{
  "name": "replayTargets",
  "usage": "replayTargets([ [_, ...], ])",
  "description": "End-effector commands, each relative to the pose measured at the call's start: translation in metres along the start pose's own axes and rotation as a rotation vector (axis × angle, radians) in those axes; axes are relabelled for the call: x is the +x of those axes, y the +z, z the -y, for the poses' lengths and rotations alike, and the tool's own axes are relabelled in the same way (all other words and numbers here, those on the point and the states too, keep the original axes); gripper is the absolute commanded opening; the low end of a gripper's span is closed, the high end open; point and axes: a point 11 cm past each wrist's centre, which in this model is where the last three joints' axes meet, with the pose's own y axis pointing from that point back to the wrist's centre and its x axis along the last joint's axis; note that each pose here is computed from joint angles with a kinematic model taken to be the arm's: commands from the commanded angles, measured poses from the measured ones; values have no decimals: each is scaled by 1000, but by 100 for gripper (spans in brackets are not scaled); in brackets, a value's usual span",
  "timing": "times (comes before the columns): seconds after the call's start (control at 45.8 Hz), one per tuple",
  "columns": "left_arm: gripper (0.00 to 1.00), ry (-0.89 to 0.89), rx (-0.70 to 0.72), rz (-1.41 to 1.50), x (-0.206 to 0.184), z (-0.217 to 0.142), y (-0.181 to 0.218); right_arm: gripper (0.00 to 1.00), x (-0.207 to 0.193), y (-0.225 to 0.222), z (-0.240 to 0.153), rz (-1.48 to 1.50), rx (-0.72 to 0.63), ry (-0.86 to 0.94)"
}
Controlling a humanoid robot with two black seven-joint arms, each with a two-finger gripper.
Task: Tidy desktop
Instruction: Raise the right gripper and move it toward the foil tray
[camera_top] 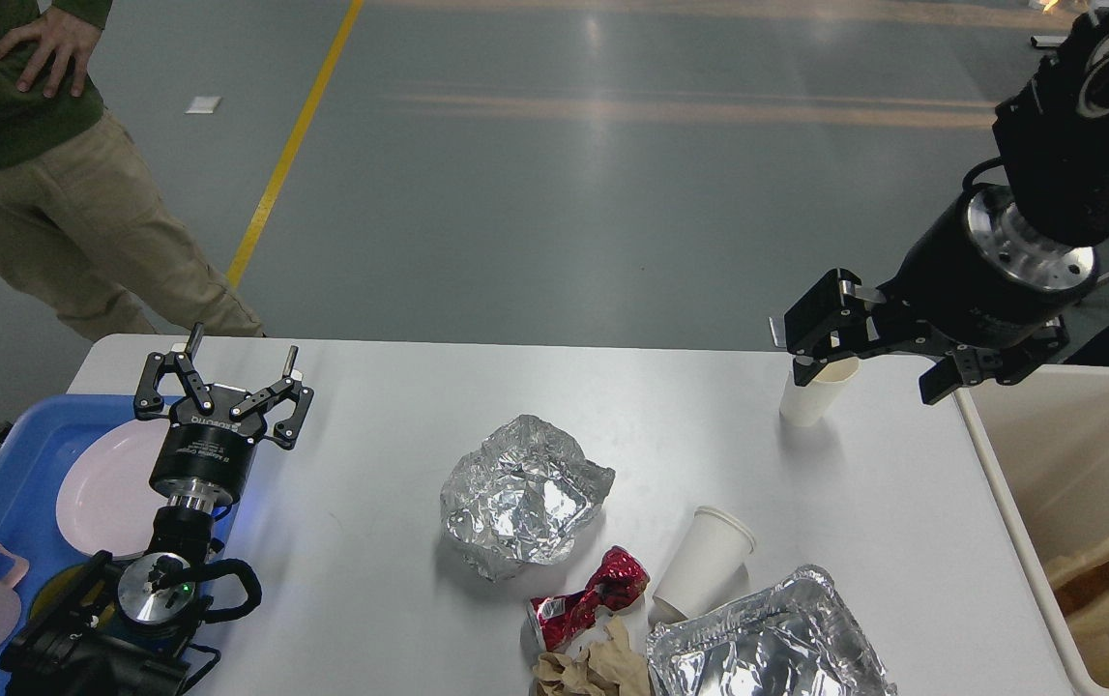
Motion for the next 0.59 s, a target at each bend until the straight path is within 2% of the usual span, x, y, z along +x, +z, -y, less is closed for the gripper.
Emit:
replayTargets([
  [0.0, 96, -1, 0, 0, 0, 0, 0, 100, -5, 8, 16, 30, 2, -43],
  [0.24, 96, -2, 0, 0, -1, 1, 0, 100, -7, 19, 34, 71, 15, -74],
  [0.568, 96, -1, 0, 0, 0, 0, 0, 100, -30, 34, 132, 175, 8, -152],
])
